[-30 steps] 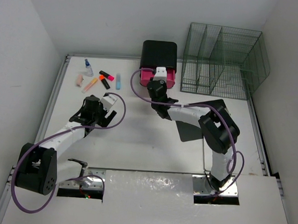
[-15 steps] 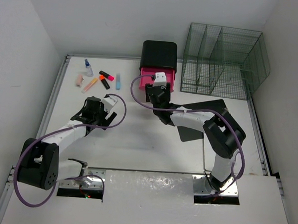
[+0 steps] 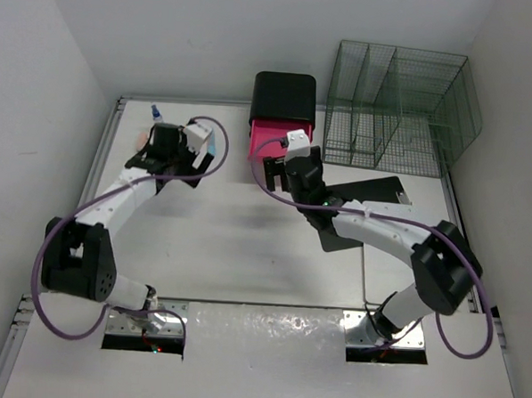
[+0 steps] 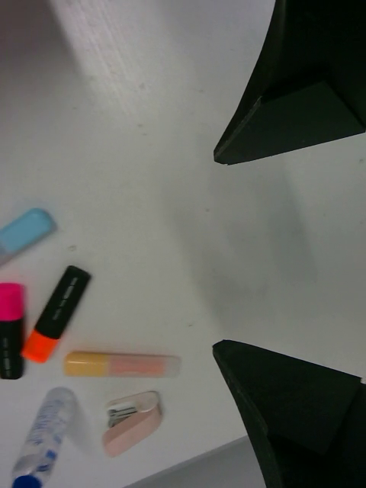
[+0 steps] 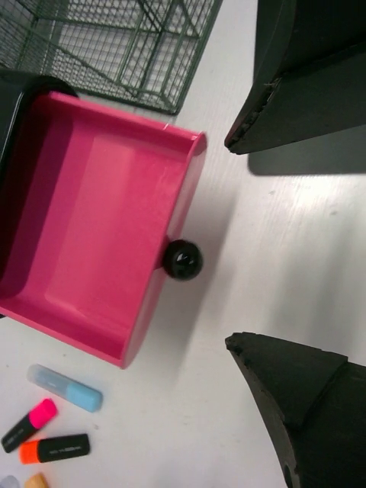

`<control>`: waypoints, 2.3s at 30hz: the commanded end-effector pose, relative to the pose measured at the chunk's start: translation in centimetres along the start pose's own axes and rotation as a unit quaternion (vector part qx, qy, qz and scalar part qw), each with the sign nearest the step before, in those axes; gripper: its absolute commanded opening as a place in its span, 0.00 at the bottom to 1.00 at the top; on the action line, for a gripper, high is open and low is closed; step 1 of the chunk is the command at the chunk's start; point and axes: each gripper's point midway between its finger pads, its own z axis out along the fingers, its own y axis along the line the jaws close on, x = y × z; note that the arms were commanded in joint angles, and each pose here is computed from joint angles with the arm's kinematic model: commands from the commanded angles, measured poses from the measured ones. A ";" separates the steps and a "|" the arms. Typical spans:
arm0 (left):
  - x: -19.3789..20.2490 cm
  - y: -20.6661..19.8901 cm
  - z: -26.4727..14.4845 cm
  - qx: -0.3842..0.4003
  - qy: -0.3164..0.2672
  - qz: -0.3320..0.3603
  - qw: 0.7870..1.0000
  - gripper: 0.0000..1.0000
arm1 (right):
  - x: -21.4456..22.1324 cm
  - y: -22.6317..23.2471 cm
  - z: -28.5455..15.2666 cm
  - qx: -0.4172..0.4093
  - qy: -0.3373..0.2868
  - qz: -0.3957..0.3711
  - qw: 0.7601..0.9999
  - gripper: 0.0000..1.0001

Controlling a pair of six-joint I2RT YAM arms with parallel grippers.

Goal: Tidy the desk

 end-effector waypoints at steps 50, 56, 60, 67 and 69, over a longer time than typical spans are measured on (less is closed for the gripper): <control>-0.2 5.4 20.9 -0.073 0.108 -0.310 0.942 0.54 | -3.8 -7.1 -6.6 0.039 -0.083 -0.017 0.996 0.95; 1.6 5.2 20.0 -0.049 0.131 -0.335 0.932 0.31 | -4.0 -7.1 -6.8 0.036 -0.092 -0.010 0.995 0.95; 2.5 4.3 18.7 -0.031 0.141 -0.339 0.930 0.21 | -4.0 -7.1 -6.8 0.036 -0.092 -0.012 0.995 0.95; 1.5 3.7 15.5 -0.007 0.131 -0.324 0.937 0.00 | -4.1 -7.1 -6.9 0.037 -0.092 -0.014 0.995 0.95; 0.4 4.3 14.2 -0.011 0.111 -0.316 0.942 0.00 | -4.1 -7.2 -6.9 0.040 -0.093 -0.014 0.995 0.95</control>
